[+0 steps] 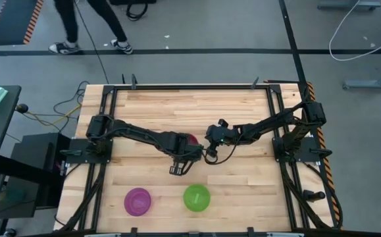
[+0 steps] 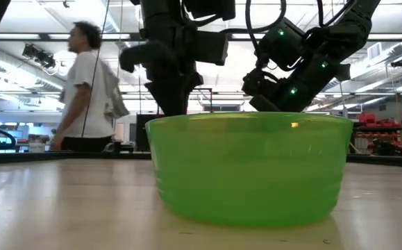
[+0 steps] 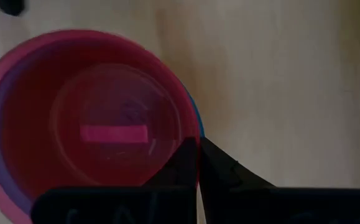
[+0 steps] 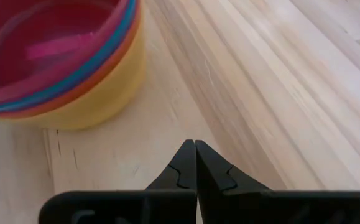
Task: Nest bowls inside each other
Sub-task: Stack the red bowl on top of the blue bowl, then stack the green bowl on top of the red bowl
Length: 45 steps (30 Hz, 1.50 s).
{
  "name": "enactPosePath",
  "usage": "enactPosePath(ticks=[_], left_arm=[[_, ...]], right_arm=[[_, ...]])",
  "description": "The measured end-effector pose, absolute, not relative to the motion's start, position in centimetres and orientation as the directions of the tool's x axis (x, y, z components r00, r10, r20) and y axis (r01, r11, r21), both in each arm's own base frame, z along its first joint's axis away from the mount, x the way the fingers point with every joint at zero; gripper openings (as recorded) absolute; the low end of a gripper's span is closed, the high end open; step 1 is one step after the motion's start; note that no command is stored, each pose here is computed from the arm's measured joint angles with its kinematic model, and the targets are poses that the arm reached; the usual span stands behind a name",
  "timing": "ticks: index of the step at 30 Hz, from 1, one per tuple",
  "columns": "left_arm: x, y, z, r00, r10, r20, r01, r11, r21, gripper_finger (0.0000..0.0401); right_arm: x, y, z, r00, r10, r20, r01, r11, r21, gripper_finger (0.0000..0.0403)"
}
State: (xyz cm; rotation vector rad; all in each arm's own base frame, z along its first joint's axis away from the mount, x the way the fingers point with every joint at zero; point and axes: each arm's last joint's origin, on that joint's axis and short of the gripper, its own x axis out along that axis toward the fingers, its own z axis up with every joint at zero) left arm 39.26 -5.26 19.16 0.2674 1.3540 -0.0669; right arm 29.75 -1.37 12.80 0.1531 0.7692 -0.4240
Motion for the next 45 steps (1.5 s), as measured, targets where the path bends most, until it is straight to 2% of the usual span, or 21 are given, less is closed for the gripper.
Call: enactPosePath(ticks=[4,9,16,24,34,45], left_arm=[[39.4,-5.0,19.2,0.224,0.183,-0.957,0.184,0.957,0.226,0.0015],[39.5,-5.0,19.1,0.229,0.2,-0.953,0.175,0.954,0.242,0.0026],[39.3,-4.8,19.1,0.228,0.346,-0.91,0.13,0.916,0.381,0.0025],[39.4,-4.8,19.1,0.233,0.365,-0.901,0.124,0.908,0.4,0.0038],[39.3,-5.0,19.6,0.254,0.423,-0.87,0.112,0.881,0.46,0.0063],[39.1,-5.5,23.5,0.326,0.424,-0.845,0.075,0.879,0.47,0.009]], right_arm=[[29.7,-1.4,12.8,0.635,-0.315,-0.706,0.425,0.905,-0.022,0.0],[29.6,-1.4,12.7,0.628,-0.315,-0.711,0.425,0.905,-0.025,0.0002],[29.6,-1.4,12.7,0.628,-0.315,-0.711,0.426,0.905,-0.024,0.0004],[29.6,-1.4,12.7,0.628,-0.315,-0.711,0.426,0.904,-0.024,0.0022],[29.6,-1.4,12.7,0.628,-0.315,-0.712,0.426,0.904,-0.024,0.0023],[29.6,-1.4,12.7,0.626,-0.308,-0.717,0.422,0.907,-0.021,0.0024]])
